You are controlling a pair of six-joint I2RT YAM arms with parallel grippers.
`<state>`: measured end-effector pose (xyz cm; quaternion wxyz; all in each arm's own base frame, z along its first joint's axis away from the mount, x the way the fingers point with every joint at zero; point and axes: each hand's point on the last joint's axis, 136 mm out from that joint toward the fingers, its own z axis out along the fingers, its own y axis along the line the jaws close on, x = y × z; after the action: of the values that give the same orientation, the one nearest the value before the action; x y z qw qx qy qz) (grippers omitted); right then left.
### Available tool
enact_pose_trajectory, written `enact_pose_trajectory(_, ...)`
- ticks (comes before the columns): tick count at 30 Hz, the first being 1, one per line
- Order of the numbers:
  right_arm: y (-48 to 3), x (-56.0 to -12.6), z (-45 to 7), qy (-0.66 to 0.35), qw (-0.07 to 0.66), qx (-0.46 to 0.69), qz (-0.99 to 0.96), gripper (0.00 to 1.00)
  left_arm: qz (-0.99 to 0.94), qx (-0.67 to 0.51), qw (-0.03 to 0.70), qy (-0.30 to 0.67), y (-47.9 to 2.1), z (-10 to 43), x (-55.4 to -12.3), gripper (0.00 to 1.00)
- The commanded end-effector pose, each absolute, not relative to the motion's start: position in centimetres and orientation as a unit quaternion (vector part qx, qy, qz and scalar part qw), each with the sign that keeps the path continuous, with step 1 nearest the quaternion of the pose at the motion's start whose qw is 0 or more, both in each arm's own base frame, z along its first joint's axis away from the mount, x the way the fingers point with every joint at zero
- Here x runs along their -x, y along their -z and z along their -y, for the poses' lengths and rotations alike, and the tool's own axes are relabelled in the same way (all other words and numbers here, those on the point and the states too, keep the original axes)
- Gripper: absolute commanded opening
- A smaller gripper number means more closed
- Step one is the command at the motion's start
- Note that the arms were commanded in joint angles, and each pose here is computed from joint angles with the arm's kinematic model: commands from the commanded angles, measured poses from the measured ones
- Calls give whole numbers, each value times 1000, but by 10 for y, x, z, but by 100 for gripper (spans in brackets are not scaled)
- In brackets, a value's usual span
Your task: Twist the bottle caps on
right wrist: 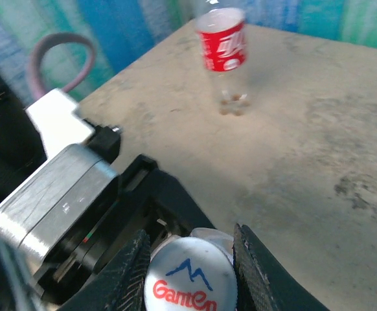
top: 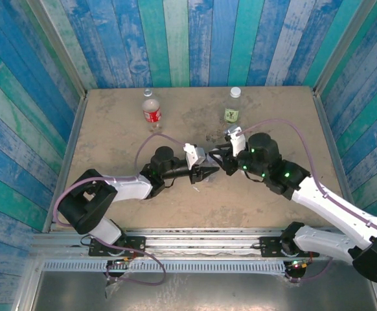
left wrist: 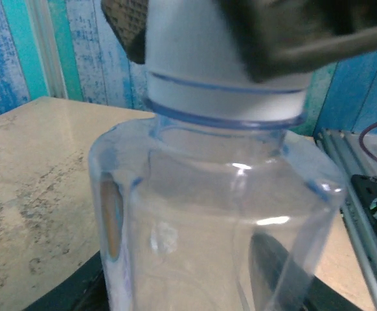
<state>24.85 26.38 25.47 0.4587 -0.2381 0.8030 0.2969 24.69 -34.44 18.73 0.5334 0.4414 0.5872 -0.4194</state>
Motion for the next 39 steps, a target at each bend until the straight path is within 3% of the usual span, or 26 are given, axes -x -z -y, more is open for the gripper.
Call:
enact_pose_trajectory(1,-232,-256,-247,-258,452,120,-846,20,-591,-390,609,357,-213,332,-285,49)
enact_pose_trajectory(7,-244,-263,-240,-219,477,145,-839,20,-589,-393,597,377,-206,332,-275,53)
enact_pose_trajectory(12,-258,-273,-228,-182,508,165,-826,20,-581,-405,584,396,-205,330,-261,90)
enact_pose_trajectory(14,-258,-284,-215,-163,514,154,-828,20,-582,-401,588,392,-207,325,-258,98)
enact_pose_trajectory(15,-258,-291,-208,-155,518,146,-829,20,-586,-396,592,387,-207,322,-257,94)
enact_pose_trajectory(26,-248,-416,-109,-52,557,44,-828,20,-618,-357,604,355,-191,290,-250,94)
enact_pose_trajectory(32,-231,-479,-91,-42,555,37,-830,22,-623,-345,613,343,-191,278,-245,94)
enact_pose_trajectory(39,-200,-509,-84,-37,531,32,-846,22,-629,-335,621,327,-190,266,-242,94)
